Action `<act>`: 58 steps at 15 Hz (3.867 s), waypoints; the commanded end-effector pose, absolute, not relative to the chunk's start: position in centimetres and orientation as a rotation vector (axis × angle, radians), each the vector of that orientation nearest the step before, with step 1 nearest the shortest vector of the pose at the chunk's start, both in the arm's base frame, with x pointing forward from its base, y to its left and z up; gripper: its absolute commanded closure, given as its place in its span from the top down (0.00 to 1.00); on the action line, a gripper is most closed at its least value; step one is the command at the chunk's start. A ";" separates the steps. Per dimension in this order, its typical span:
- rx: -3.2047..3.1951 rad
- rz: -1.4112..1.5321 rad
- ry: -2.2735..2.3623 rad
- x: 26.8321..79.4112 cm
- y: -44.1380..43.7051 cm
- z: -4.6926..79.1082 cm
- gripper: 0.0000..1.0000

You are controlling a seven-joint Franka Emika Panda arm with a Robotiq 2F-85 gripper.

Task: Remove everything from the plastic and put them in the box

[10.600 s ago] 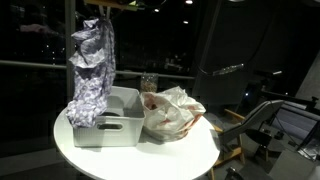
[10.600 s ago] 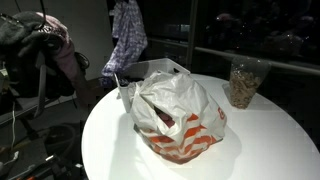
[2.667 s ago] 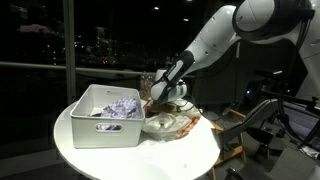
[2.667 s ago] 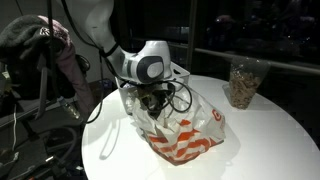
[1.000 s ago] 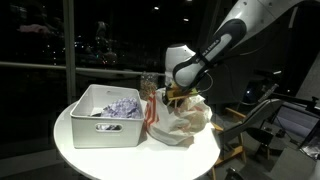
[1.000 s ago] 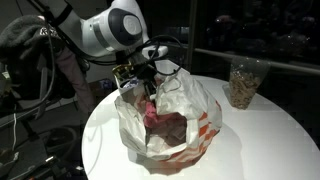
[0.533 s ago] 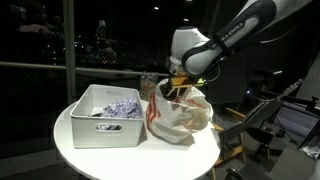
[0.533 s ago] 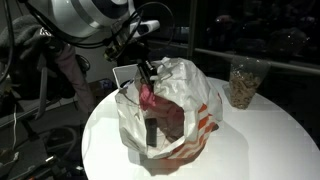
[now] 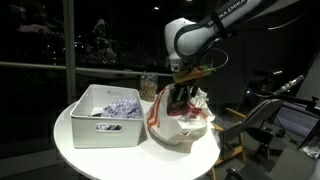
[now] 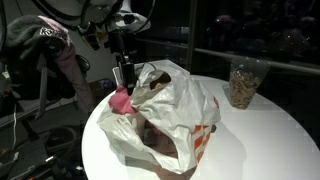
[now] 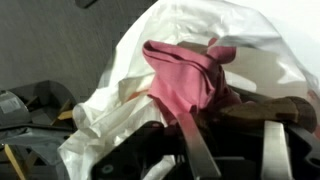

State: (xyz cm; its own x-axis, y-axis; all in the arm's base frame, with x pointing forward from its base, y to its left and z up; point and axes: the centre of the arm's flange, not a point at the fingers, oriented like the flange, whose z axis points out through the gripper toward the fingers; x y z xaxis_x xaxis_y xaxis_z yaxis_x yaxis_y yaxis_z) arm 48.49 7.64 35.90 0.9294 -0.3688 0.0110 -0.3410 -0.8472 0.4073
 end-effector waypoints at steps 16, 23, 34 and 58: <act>2.924 0.211 -0.204 49.1 13.6 46.4 0.02; 2.771 -0.365 -0.242 49.3 12.5 41.2 0.00; 2.947 -0.166 0.245 45.4 15.1 46.4 0.00; 2.855 1.320 -0.194 50.9 29.2 56.4 0.00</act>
